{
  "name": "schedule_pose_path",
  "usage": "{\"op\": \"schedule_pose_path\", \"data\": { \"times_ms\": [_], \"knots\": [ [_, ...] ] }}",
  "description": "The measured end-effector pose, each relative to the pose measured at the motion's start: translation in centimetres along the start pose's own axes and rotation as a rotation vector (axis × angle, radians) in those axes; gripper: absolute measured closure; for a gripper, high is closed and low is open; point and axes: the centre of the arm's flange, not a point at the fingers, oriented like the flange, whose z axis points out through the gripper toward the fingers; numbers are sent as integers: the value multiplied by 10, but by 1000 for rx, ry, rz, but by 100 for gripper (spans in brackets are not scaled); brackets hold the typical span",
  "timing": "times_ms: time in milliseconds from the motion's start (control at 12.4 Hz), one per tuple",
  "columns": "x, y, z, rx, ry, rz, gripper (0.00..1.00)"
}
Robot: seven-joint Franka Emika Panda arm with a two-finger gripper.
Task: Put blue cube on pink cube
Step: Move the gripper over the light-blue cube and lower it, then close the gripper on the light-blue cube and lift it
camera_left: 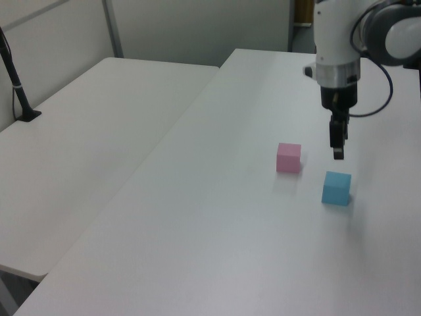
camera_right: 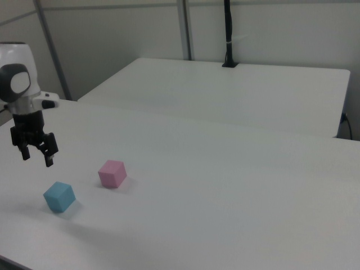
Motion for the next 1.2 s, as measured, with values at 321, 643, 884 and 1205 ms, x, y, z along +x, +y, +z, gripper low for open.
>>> {"op": "schedule_pose_path", "data": {
  "times_ms": [321,643,884,1205],
  "knots": [
    [-11,-16,38,-23,17,-7,0],
    [-8,-9,64,-39,73,13,0],
    [-3,-1,76,-74,78,17,0],
    [9,11,92,-101,74,26,0]
  ]
}}
